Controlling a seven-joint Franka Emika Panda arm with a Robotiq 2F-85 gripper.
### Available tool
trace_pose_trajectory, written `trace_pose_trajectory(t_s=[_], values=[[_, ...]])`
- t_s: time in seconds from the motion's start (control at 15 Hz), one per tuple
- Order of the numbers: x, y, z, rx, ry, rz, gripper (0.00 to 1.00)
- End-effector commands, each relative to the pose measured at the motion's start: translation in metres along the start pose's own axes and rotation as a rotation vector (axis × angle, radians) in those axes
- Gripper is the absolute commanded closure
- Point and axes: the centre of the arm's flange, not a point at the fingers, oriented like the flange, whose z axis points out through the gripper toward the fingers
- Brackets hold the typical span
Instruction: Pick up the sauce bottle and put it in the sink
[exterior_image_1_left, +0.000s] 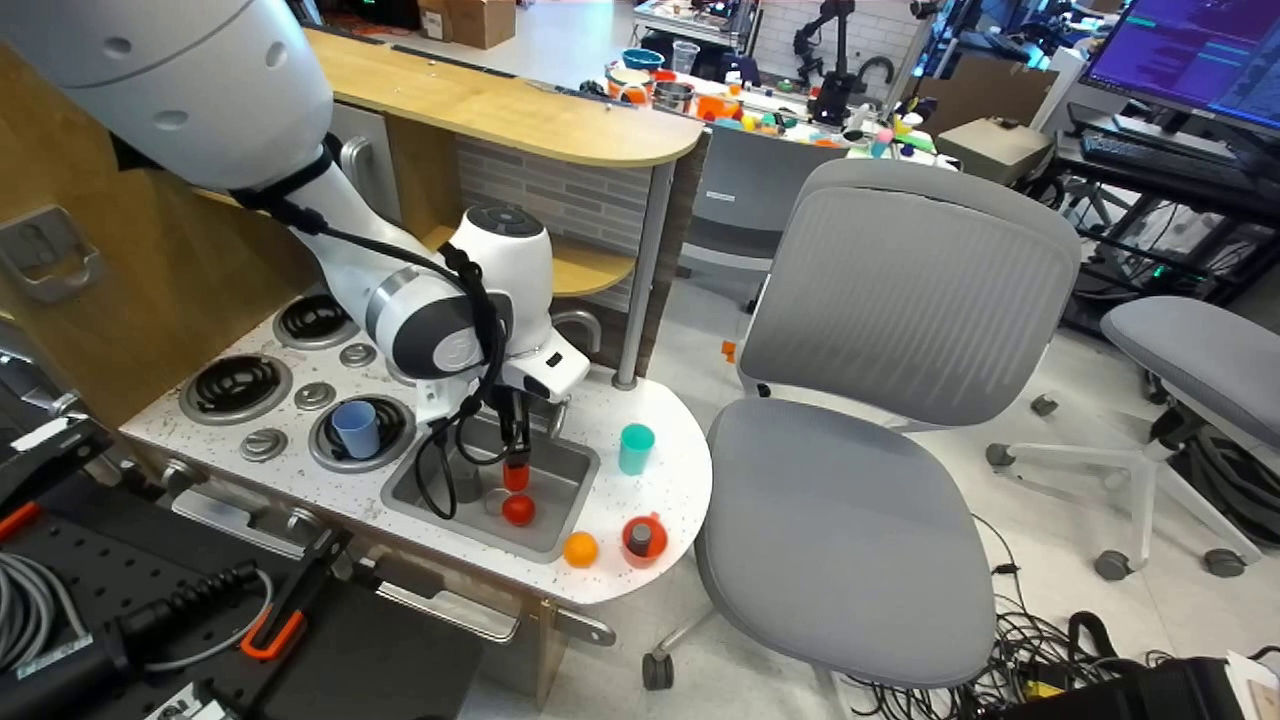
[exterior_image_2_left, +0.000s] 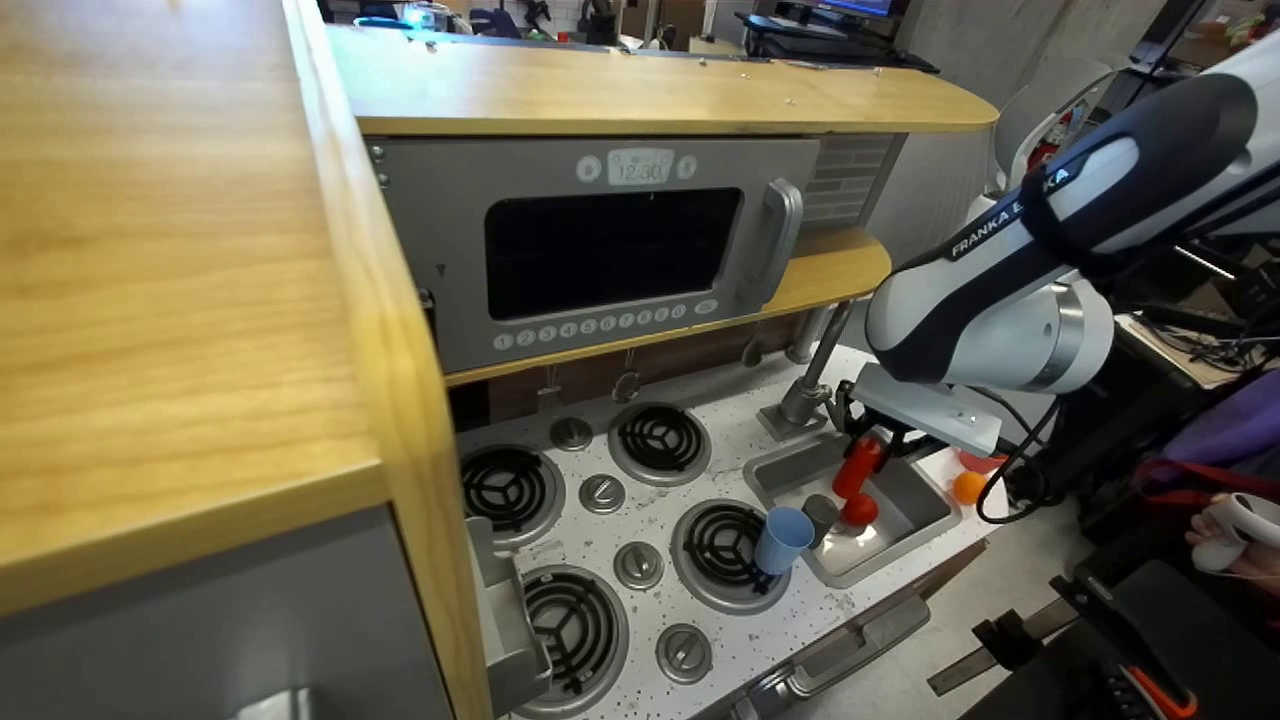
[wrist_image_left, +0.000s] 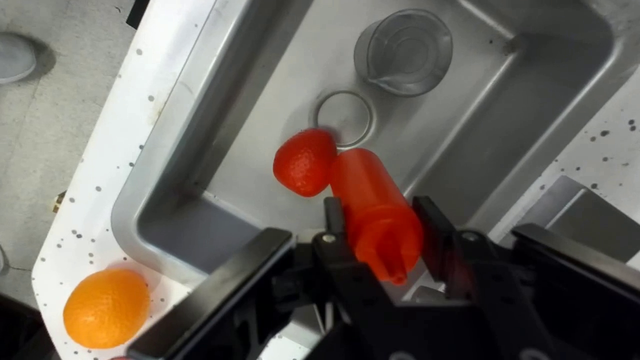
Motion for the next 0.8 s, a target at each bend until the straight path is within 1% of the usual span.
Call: trace_pose_trajectory(t_s=[0.0,0.2,0.4,0.67,0.73], values=[[0.008,-0.017,0.012,0.002,0.013,-0.051,0.87],[0.007,-0.034,0.014,0.008,0.025,-0.097,0.87],[0.001,-0.044,0.021,0.014,0.013,-0.121,0.87],[-0.022,-0.038,0.048,-0.008,-0.056,-0.14,0.87],[-0.025,-0.037,0.053,-0.017,-0.061,-0.142,0.87]])
